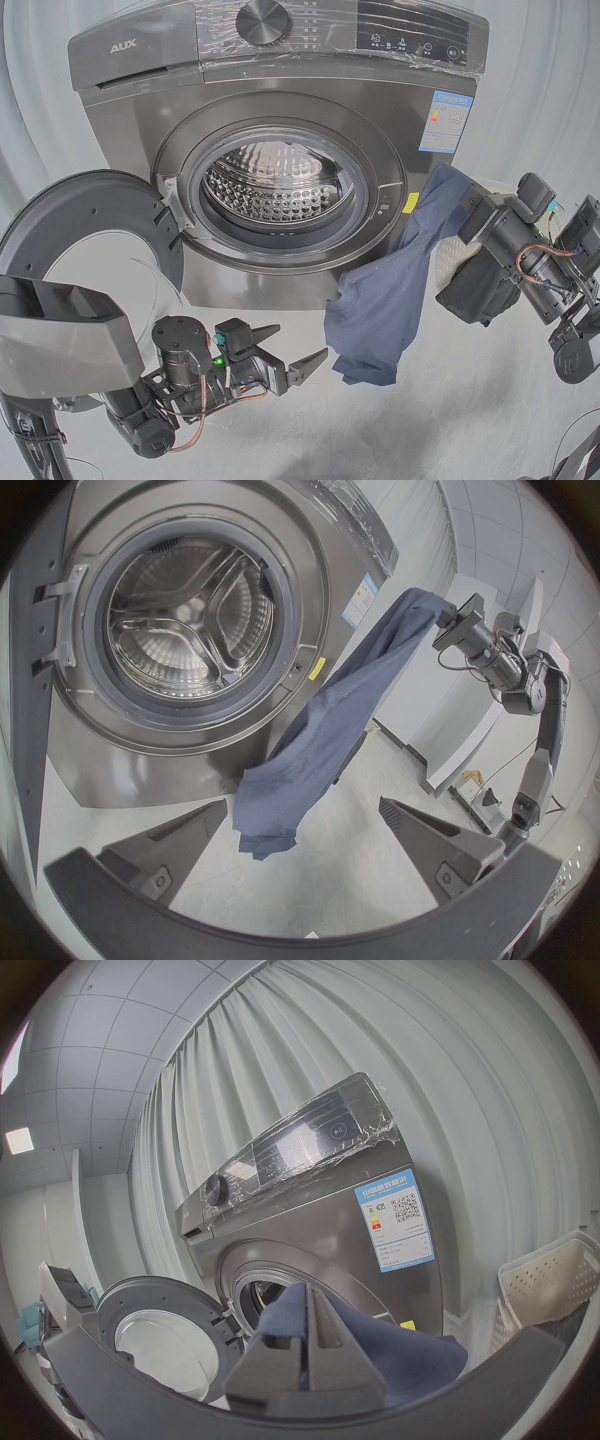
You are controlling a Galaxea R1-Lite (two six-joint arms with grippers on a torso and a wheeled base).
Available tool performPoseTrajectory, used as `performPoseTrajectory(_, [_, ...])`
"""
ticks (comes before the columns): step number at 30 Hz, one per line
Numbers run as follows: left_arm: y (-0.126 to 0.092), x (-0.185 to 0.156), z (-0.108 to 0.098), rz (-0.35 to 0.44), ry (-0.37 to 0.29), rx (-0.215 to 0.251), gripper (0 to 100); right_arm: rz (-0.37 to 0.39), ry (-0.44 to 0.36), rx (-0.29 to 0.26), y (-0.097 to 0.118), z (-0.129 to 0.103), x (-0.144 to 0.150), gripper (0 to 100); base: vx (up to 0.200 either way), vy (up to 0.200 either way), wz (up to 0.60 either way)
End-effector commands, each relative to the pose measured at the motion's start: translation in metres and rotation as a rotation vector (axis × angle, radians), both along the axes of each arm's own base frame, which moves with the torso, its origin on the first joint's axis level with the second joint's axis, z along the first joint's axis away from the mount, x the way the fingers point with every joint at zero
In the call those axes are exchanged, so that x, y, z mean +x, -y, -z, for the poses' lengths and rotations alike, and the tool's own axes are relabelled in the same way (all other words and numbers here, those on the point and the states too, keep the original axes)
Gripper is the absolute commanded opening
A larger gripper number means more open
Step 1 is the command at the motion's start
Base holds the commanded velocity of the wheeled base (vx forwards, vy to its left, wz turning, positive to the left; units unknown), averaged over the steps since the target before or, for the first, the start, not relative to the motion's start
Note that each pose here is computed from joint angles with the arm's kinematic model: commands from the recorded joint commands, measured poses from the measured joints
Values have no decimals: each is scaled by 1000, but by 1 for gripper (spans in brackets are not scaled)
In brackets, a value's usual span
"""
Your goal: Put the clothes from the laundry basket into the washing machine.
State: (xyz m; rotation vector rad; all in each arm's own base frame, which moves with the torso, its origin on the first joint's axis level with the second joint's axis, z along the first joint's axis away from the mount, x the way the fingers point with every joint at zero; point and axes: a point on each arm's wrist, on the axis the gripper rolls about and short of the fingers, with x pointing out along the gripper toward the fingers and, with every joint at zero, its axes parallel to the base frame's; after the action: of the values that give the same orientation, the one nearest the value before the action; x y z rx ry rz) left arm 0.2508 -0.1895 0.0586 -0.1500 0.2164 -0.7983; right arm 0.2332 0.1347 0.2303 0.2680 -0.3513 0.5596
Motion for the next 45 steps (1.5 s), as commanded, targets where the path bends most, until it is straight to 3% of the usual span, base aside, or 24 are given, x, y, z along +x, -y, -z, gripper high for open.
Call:
performPoseTrajectory(1, [8,13,17,-6,-21,14,100,-12,5,7,-4,-2,-2,0,0,0,0])
performPoseTrajectory(10, [24,37,36,-12,-6,7,100,-28,7,12,-10,-3,-5,0,0,0,0])
performPoseTrajectory(20, [22,38,54,-14,-45,40,100,-28,19,19,-10,-7,-5,0,0,0,0])
performPoseTrajectory(32, [24,53,70,-32,-47,42,100,-37,19,19,-12,-7,-6,0,0,0,0])
performPoseTrajectory(45, [33,85,87,-43,-9,1,100,-53,13,19,-17,-5,-8,0,0,0,0])
